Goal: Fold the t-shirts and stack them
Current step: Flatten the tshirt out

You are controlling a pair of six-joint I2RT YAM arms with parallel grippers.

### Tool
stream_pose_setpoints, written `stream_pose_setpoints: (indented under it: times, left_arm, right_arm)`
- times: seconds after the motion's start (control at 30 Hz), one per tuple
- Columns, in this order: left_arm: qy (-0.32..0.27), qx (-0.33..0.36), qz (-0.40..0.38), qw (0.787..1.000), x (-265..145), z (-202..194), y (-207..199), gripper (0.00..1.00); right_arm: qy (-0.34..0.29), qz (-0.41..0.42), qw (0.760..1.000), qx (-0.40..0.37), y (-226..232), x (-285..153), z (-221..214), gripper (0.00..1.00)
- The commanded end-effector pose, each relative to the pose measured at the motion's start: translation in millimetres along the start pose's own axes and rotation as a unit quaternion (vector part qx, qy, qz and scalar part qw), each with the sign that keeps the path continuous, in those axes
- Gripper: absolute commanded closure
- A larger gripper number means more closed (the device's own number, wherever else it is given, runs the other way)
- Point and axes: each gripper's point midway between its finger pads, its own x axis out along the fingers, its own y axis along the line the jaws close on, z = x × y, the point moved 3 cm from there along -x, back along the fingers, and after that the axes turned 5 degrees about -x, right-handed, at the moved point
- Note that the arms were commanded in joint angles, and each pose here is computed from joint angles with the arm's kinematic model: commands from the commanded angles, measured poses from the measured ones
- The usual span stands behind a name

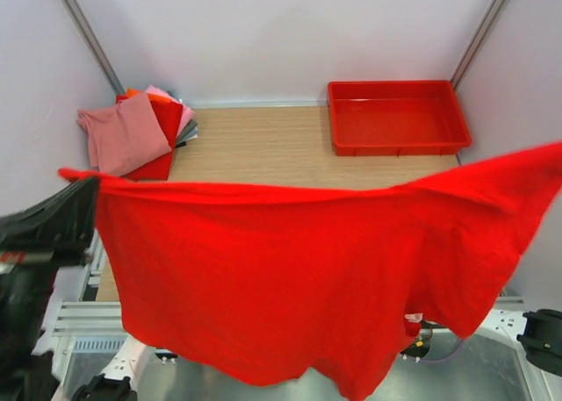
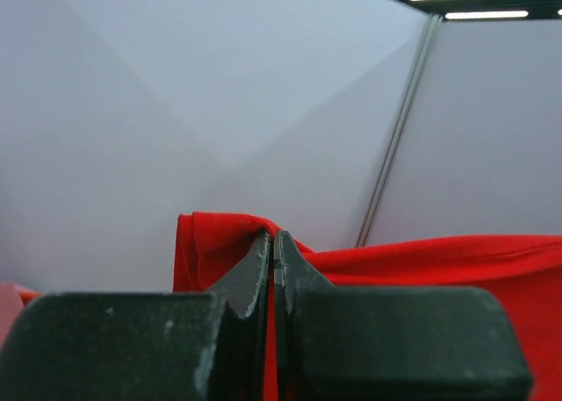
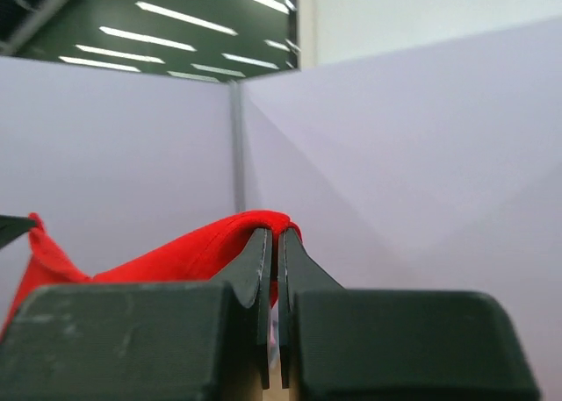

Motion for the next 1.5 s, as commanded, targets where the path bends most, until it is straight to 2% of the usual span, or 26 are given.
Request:
stream_pose_setpoints:
  times: [0.0,0.07,0.13,0.17,0.27,0.3,0.33,0.37,0.4,0.43,0.47,0.5,0.53,0.57,0.6,0.63,0.67,0.7,0.73,0.77,0.93,1.0,1.07,1.17,1.3,1.47]
  left_arm:
    - [0.095,-0.043,0.093,0.99,47,-68,56,1.0]
    - [0.163,-0.074,0.145,0.973,61,-125,90,1.0]
    - [0.204,-0.09,0.215,0.951,65,-166,123,1.0]
    - [0.258,-0.094,0.264,0.925,64,-207,148,1.0]
    - [0.307,-0.085,0.379,0.869,55,-265,200,1.0]
    - [0.356,-0.087,0.415,0.833,47,-310,222,1.0]
    - [0.361,-0.099,0.424,0.824,53,-329,235,1.0]
    - [0.371,-0.106,0.437,0.812,52,-350,248,1.0]
    - [0.414,-0.123,0.46,0.776,44,-392,269,1.0]
    - [0.416,-0.151,0.472,0.763,45,-405,287,0.94]
    - [0.423,-0.197,0.473,0.747,47,-420,297,0.79]
    - [0.449,-0.217,0.485,0.718,49,-449,317,0.66]
    - [0.459,-0.226,0.485,0.709,52,-458,323,0.44]
    - [0.476,-0.23,0.484,0.698,53,-470,328,0.36]
    - [0.485,-0.232,0.482,0.692,57,-473,331,0.26]
    - [0.496,-0.231,0.486,0.681,60,-474,333,0.2]
    - [0.494,-0.227,0.485,0.685,62,-470,331,0.18]
    - [0.489,-0.218,0.487,0.69,63,-465,331,0.12]
    - [0.478,-0.21,0.483,0.703,64,-452,326,0.06]
    - [0.472,-0.203,0.483,0.709,64,-445,324,0.03]
    - [0.47,-0.164,0.479,0.723,48,-417,308,0.02]
    - [0.469,-0.157,0.476,0.727,35,-410,298,0.02]
    - [0.472,-0.156,0.476,0.726,19,-408,291,0.02]
    - [0.475,-0.155,0.477,0.723,6,-411,287,0.02]
    - [0.496,-0.168,0.469,0.711,-15,-424,277,0.05]
    - [0.508,-0.173,0.475,0.697,-29,-438,278,0.07]
  right_arm:
    - [0.16,-0.166,0.97,-0.081,-31,59,-105,0.99]
    - [0.238,-0.219,0.939,-0.115,-35,72,-157,0.99]
    - [0.317,-0.277,0.887,-0.191,-38,82,-225,0.99]
    - [0.336,-0.281,0.874,-0.212,-35,86,-246,0.99]
    - [0.4,-0.284,0.833,-0.256,-43,103,-341,0.99]
    - [0.407,-0.266,0.845,-0.222,-43,112,-372,0.99]
    - [0.448,-0.26,0.825,-0.225,-55,114,-429,0.99]
    - [0.463,-0.29,0.807,-0.226,-92,109,-454,0.99]
    - [0.476,-0.301,0.796,-0.221,-114,108,-481,0.99]
    - [0.511,-0.291,0.785,-0.196,-131,113,-552,0.92]
    - [0.525,-0.31,0.772,-0.181,-167,109,-574,0.65]
    - [0.591,-0.291,0.736,-0.155,-174,88,-617,0.07]
    - [0.571,-0.307,0.749,-0.133,-192,119,-648,0.01]
    - [0.572,-0.315,0.744,-0.14,-199,122,-653,0.0]
    - [0.551,-0.324,0.756,-0.141,-201,135,-632,0.0]
    - [0.569,-0.313,0.751,-0.118,-197,123,-653,0.0]
    - [0.537,-0.313,0.774,-0.117,-193,141,-613,0.0]
    - [0.504,-0.309,0.798,-0.114,-189,154,-611,0.0]
    - [0.54,-0.295,0.781,-0.108,-180,126,-633,0.0]
    - [0.529,-0.286,0.794,-0.092,-172,132,-617,0.0]
    - [0.58,-0.269,0.765,-0.076,-134,102,-608,0.0]
    - [0.57,-0.263,0.777,-0.052,-115,90,-596,0.0]
    - [0.537,-0.224,0.813,0.011,-88,99,-592,0.0]
    - [0.542,-0.188,0.815,0.084,-61,84,-607,0.0]
    - [0.582,-0.138,0.782,0.175,-23,65,-648,0.0]
    - [0.639,-0.144,0.735,0.174,-9,32,-704,0.01]
